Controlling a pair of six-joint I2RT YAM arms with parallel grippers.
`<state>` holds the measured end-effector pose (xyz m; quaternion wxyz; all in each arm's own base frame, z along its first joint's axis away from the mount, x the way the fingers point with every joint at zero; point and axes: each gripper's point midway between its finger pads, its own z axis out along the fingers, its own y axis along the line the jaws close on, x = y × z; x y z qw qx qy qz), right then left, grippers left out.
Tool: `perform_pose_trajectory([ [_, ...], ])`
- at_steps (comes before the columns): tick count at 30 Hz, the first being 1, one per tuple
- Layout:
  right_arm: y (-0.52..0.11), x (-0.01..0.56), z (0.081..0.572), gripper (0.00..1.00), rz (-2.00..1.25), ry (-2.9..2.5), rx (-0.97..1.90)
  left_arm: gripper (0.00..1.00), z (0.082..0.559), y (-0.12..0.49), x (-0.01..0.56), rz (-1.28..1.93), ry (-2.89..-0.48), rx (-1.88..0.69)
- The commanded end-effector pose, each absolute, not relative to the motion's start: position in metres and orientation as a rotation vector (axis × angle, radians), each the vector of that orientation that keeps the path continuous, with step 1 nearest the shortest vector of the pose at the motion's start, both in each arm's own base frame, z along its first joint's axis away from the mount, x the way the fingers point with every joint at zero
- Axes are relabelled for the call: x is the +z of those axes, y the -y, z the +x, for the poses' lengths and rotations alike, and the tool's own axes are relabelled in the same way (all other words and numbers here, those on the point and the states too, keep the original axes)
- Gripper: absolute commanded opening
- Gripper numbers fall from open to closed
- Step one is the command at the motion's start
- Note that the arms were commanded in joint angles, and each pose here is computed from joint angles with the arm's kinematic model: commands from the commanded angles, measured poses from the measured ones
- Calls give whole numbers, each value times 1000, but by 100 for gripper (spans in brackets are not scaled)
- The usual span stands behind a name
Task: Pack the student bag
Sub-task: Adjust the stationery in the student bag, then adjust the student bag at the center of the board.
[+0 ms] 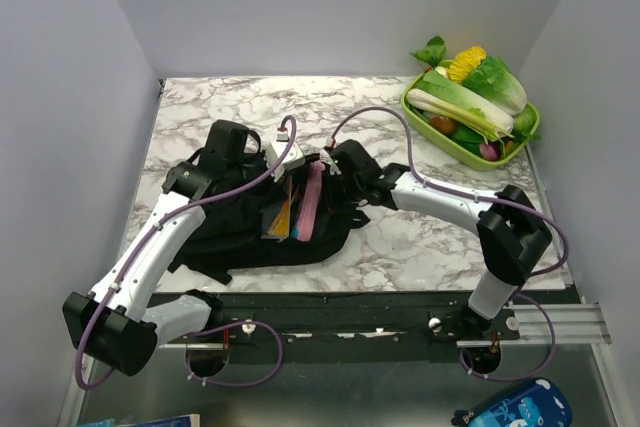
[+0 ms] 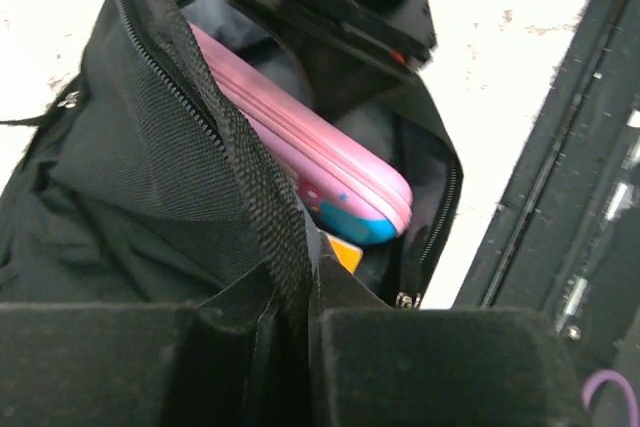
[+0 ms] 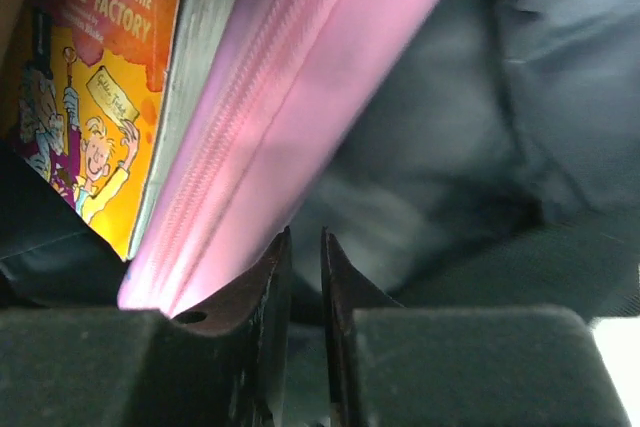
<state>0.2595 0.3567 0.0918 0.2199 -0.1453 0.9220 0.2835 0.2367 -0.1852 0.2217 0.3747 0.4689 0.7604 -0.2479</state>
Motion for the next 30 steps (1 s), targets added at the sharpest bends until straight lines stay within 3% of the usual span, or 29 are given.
perform_pose_trajectory([
  [1,-305,128,286,28,-300,-2475,614,18,195,198,226,1359,-1892,-803],
  [5,-261,160,316,30,-183,-2355,522,22,170,194,228,1468,-1887,-844],
  [6,-256,164,323,31,-167,-2333,506,27,164,194,227,1518,-1868,-846],
  [8,-250,164,341,33,-154,-2321,476,98,151,189,224,1571,-1896,-861],
  [11,-259,140,365,38,-186,-2354,430,99,158,184,228,1574,-1915,-787],
  [15,-285,107,387,40,-228,-2411,473,99,204,177,244,1360,-1921,-550],
  [18,-305,84,390,39,-252,-2469,558,99,253,138,236,1091,-2029,-271],
  [21,-318,73,394,37,-261,-2486,615,99,269,93,206,937,-2206,-209],
  [24,-326,68,390,29,-272,-2503,677,99,263,51,161,922,-2353,-142],
  [28,-321,54,361,6,-265,-2542,750,95,237,21,99,1001,-2522,-102],
  [30,-319,65,352,1,-256,-2510,796,95,233,21,87,1038,-2524,-110],
])
